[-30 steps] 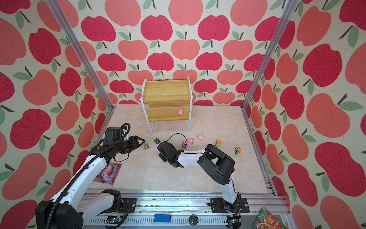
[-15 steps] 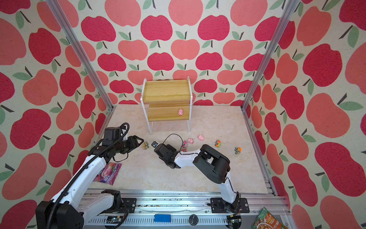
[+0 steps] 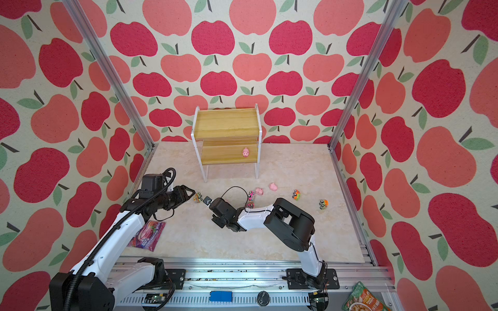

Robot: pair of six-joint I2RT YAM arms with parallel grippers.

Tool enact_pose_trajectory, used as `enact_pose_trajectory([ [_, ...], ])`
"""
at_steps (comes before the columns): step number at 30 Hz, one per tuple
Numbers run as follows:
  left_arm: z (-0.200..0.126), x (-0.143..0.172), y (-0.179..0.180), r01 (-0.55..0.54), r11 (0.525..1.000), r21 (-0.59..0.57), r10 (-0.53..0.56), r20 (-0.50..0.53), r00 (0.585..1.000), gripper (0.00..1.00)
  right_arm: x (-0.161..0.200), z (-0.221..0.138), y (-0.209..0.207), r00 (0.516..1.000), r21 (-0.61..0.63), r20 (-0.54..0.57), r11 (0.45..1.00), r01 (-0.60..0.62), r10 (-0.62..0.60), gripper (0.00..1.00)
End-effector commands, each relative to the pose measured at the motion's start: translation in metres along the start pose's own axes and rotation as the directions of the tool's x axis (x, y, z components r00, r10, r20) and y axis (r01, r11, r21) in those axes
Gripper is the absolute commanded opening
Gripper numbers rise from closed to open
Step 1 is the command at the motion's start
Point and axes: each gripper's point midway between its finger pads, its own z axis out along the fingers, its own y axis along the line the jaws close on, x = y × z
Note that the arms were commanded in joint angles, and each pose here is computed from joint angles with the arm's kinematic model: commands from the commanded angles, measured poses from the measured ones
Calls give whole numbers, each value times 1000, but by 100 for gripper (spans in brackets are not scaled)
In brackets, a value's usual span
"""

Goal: Organize plastic toys on shelves
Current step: Place the plastic toy at the center of the table, then rotate the plastic toy at the center of the table.

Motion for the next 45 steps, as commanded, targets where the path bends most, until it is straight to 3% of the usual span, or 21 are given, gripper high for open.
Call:
enact_pose_trajectory([
  [1, -1, -1, 3, -16, 1000, -3, 16, 15, 1000, 60, -23, -20, 9, 994, -85, 75, 993, -78, 84, 35],
  [8, -1, 1, 8, -30, 999, -32, 30, 16, 999, 60, -46, -56, -20, 973, -84, 170, 986, -143, 155, 41],
  [13, 6, 9, 5, -80, 995, -67, 80, 0, 997, 60, -30, -61, -49, 962, -52, 155, 975, -218, 223, 51],
  [25, 18, 12, 1, -112, 989, -96, 109, -35, 993, 61, -3, -43, -45, 949, -111, 71, 948, -299, 307, 64],
  [35, 18, 12, 0, -124, 988, -97, 121, -41, 992, 62, 15, -14, -46, 955, -58, 21, 954, -293, 295, 68],
  [45, 17, 10, 1, -138, 984, -112, 134, -39, 990, 62, 42, -3, -69, 953, 74, -7, 951, -301, 303, 68],
])
